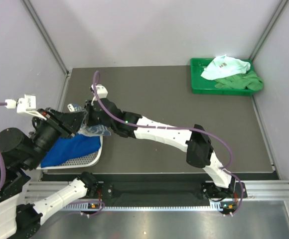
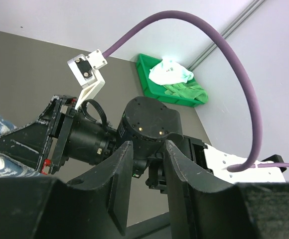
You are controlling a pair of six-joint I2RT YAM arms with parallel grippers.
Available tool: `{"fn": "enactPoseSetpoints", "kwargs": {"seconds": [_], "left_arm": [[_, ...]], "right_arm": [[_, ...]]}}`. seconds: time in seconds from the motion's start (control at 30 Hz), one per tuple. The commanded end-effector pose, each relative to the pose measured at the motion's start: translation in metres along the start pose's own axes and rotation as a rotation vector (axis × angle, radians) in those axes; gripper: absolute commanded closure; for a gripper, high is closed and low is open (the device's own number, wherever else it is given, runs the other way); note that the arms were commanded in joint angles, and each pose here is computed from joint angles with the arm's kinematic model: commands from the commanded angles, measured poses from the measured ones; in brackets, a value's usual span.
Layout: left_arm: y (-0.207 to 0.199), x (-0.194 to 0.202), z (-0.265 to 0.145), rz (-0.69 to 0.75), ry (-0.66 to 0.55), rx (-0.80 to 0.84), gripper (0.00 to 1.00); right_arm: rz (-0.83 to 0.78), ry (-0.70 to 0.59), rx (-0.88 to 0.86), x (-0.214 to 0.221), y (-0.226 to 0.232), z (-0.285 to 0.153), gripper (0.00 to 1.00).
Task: Fold and stack the towels
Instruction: Neatly place the folded towel into the bin
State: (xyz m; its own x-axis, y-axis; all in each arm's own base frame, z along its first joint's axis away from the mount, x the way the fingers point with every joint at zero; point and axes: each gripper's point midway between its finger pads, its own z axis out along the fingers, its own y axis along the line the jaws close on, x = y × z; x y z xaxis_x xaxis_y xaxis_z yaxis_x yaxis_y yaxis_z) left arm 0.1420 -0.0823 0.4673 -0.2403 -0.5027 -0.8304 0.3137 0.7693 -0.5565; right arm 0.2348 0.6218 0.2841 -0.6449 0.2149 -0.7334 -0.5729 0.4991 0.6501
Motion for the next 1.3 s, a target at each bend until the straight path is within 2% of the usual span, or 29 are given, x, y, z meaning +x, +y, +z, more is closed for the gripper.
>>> {"fn": "enactPoseSetpoints", "kwargs": {"seconds": [0.0,0.23,0.67,1.27], "left_arm": [[-0.006,-0.006,-0.003,0.013,-0.007,0.026,0.63],[-0.007,-0.009,-0.006,0.016,-0.015,0.035,0.63],[-0.004,-0.009,-0.012,0.019,-0.021,0.031,0.63],[-0.006,-0.014,-0.015,0.016,-0.039,0.041,0.63]], "right_arm": [[0.021,-0.073,-0.079,-0.026,0.044,-0.014,1.00],[0.001,-0.091,-0.039,-0.022,0.050,-0.019,1.00],[-0.041,-0.216,0.012,-0.046,0.068,-0.044,1.00],[-0.060,-0.214,-0.069,-0.046,0.097,-0.051,1.00]]}}
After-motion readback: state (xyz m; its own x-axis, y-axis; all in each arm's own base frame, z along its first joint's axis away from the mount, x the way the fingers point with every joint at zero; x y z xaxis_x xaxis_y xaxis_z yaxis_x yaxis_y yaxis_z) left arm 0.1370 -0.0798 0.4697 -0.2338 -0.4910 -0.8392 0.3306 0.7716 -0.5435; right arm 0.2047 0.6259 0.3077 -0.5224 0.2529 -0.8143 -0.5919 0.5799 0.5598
